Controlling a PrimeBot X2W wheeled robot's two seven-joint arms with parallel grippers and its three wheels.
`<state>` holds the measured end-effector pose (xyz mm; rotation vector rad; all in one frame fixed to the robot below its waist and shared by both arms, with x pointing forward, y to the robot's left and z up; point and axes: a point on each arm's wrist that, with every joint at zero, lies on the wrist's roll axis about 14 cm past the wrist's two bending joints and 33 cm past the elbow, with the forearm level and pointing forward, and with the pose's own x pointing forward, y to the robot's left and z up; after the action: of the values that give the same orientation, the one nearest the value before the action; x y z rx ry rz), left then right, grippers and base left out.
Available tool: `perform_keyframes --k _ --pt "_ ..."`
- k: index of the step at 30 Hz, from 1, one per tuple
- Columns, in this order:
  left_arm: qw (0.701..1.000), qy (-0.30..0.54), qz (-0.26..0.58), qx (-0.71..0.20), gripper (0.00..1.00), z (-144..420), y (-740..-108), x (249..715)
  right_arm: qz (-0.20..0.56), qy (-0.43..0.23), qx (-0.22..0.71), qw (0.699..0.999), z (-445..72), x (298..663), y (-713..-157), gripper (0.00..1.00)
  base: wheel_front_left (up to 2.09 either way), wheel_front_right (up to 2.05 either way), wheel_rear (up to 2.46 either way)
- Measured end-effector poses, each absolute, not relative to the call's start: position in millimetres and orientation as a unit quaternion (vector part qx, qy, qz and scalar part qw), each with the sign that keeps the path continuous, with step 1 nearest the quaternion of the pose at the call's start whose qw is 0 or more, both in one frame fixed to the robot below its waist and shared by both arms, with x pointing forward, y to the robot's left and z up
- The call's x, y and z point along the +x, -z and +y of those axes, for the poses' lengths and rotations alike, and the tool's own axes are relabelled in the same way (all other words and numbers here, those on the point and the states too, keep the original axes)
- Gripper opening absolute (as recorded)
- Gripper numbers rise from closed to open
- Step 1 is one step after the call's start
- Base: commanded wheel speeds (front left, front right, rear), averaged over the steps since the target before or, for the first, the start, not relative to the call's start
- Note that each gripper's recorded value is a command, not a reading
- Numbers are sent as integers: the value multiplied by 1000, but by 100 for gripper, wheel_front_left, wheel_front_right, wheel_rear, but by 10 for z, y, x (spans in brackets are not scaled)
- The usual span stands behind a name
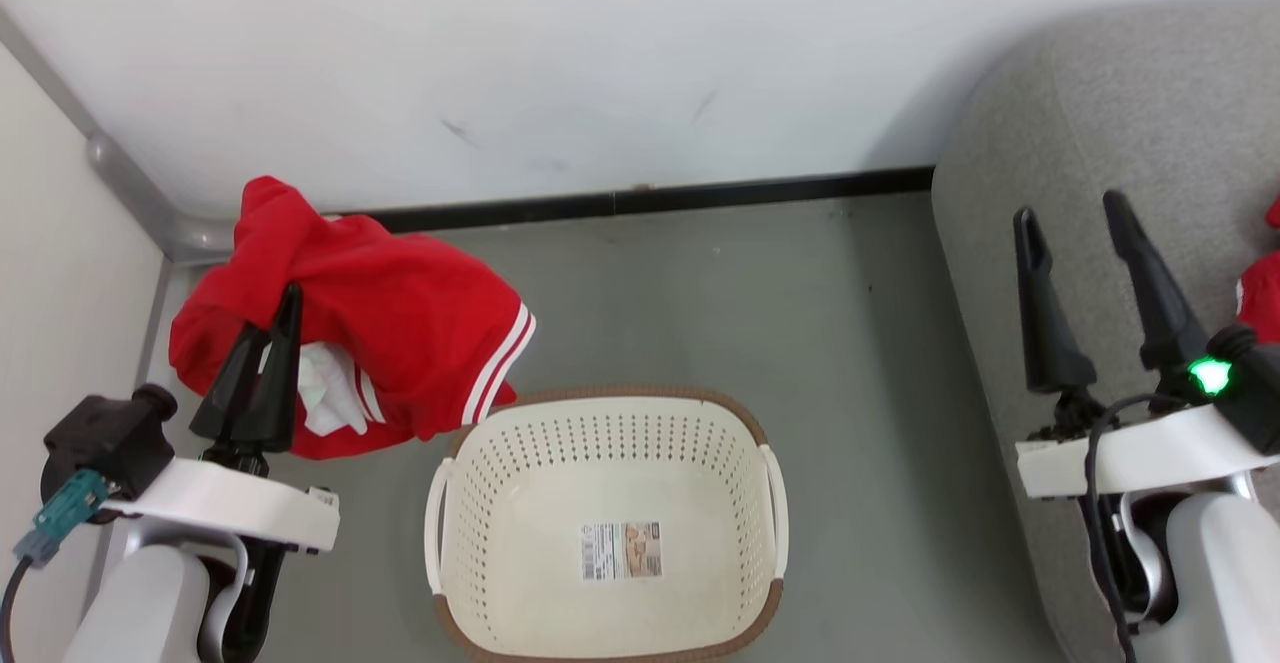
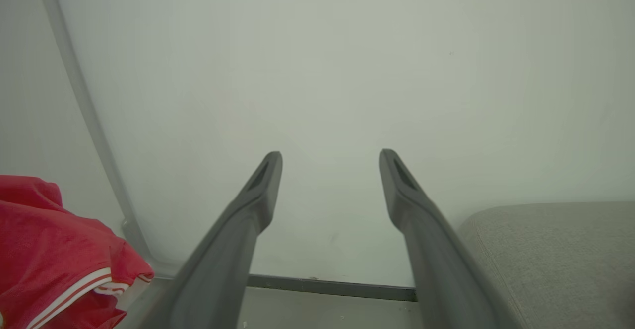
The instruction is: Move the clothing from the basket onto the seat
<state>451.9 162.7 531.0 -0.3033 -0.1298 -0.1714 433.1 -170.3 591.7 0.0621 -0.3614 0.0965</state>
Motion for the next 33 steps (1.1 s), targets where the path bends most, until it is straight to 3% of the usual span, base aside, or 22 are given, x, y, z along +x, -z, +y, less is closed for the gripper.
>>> perform_keyframes --k 19,33 --pt "984 73 -93 -136 0 1702 -5512 4019 -162 -58 51 984 -1635 3821 -5858 100 0 0 0" --pt "984 70 -98 -131 0 1714 -5533 3808 -164 -71 57 982 -1576 3667 -5876 100 0 0 0"
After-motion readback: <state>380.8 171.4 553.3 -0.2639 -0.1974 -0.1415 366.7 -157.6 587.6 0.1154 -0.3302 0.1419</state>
